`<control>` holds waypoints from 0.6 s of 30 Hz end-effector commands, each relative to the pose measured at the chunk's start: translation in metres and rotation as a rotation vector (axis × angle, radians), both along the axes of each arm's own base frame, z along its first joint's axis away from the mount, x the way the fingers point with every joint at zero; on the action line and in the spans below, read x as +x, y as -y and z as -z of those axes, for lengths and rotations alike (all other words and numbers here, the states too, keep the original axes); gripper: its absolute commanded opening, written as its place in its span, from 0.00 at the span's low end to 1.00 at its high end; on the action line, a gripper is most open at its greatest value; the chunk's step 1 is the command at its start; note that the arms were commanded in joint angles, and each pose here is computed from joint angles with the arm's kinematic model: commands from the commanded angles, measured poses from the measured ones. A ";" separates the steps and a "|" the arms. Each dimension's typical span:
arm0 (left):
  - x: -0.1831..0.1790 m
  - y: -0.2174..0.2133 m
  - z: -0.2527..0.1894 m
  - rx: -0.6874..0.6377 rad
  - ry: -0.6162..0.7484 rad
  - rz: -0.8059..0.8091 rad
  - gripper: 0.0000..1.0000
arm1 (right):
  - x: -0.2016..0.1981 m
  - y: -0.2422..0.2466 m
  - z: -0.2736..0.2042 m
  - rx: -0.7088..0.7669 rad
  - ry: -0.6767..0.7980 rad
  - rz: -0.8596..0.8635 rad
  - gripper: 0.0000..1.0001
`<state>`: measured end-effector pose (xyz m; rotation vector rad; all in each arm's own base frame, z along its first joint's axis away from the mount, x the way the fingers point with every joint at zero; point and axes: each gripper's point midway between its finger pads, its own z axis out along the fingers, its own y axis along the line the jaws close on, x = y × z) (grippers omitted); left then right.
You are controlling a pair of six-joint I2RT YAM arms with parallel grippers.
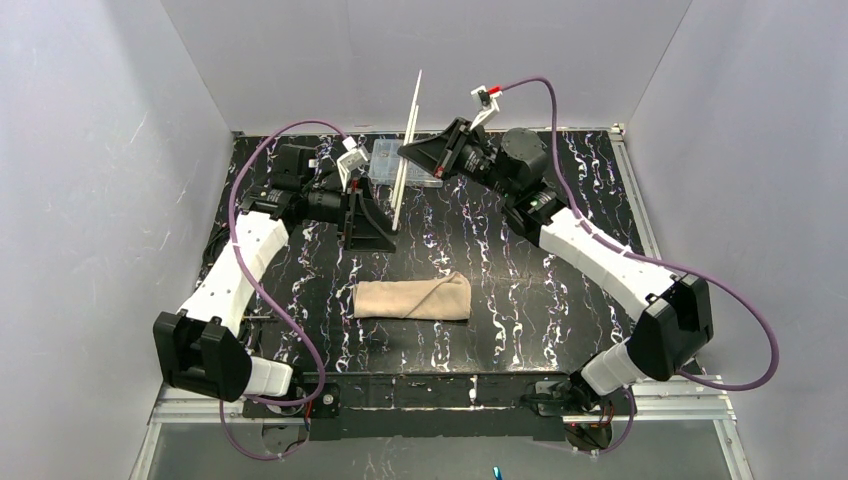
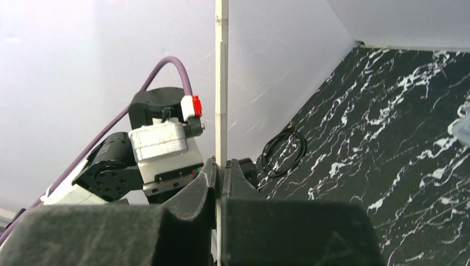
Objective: Fold the napkin into a case and place the utensils inside
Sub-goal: Pass from the right arm to the left
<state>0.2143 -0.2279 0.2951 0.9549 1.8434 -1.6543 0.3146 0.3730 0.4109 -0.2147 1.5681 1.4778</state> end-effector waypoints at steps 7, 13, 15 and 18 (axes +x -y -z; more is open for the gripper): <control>0.015 0.006 -0.026 -0.080 -0.011 -0.003 0.99 | -0.036 0.003 -0.029 0.132 0.043 -0.021 0.01; 0.019 0.008 -0.027 -0.087 -0.086 0.018 0.91 | -0.042 -0.006 -0.022 0.148 0.030 -0.040 0.01; 0.018 0.008 -0.027 -0.092 -0.109 0.035 0.83 | -0.043 -0.009 -0.021 0.145 0.033 -0.040 0.01; 0.017 0.008 -0.030 -0.097 -0.110 0.044 0.68 | -0.045 -0.013 -0.017 0.139 0.033 -0.040 0.01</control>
